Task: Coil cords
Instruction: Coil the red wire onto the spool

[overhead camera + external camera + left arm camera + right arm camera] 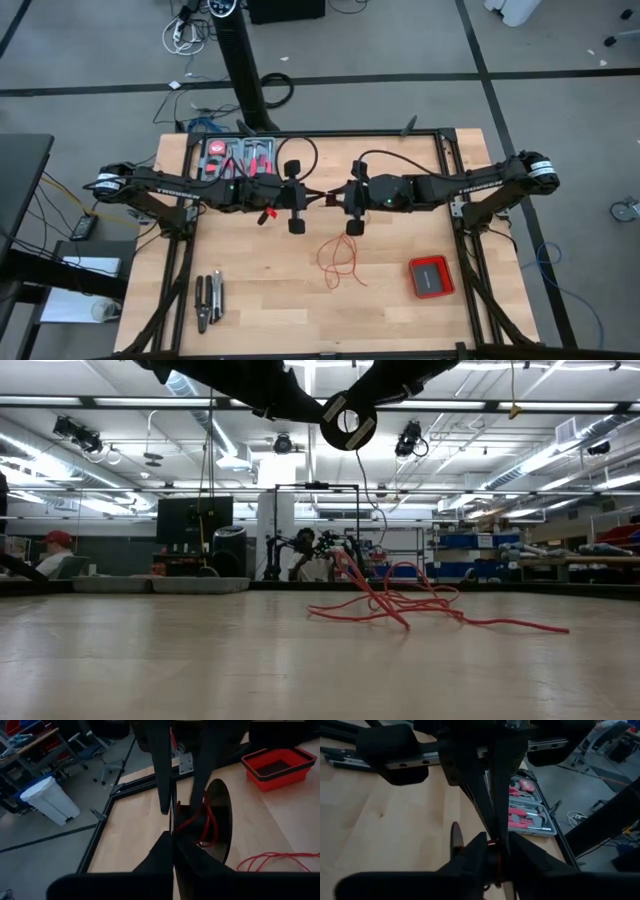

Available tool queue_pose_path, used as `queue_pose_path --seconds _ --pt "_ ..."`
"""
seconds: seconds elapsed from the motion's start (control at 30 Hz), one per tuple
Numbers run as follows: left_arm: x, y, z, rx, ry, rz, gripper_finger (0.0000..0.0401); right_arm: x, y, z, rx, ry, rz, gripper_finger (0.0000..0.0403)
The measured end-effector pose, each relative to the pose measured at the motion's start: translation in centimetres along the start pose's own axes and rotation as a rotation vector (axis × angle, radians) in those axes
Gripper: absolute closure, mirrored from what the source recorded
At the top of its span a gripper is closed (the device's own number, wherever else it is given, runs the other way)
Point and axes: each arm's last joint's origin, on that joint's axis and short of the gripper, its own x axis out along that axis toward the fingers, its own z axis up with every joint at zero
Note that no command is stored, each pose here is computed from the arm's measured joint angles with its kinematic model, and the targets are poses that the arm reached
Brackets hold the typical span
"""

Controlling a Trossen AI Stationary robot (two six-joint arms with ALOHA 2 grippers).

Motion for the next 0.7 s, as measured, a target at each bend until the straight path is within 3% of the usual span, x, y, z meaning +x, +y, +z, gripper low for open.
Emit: queue_pose_path --seconds 0.2,0.33,0.5,0.7 --pt "0.0 0.1 0.1 -0.029 -0.001 0.024 0.0400 -2.7 -0.6 1.2 0.018 -0.069 0.006 0.0275" --pt "0.0 0.3 0.4 -0.080 -0.037 0.038 0.0400 -5.7 -1.4 1.6 0.079 -0.052 -0.107 0.0274" --pt "-0.1 0.6 1.2 -0.154 -0.125 0.061 0.0401 -6.2 -1.4 -1.3 0.161 0.059 -0.264 0.0287" --pt "-0.2 1.0 1.9 -0.246 -0.200 0.104 0.0401 -4.6 0.1 -5.4 0.177 0.033 -0.276 0.0301"
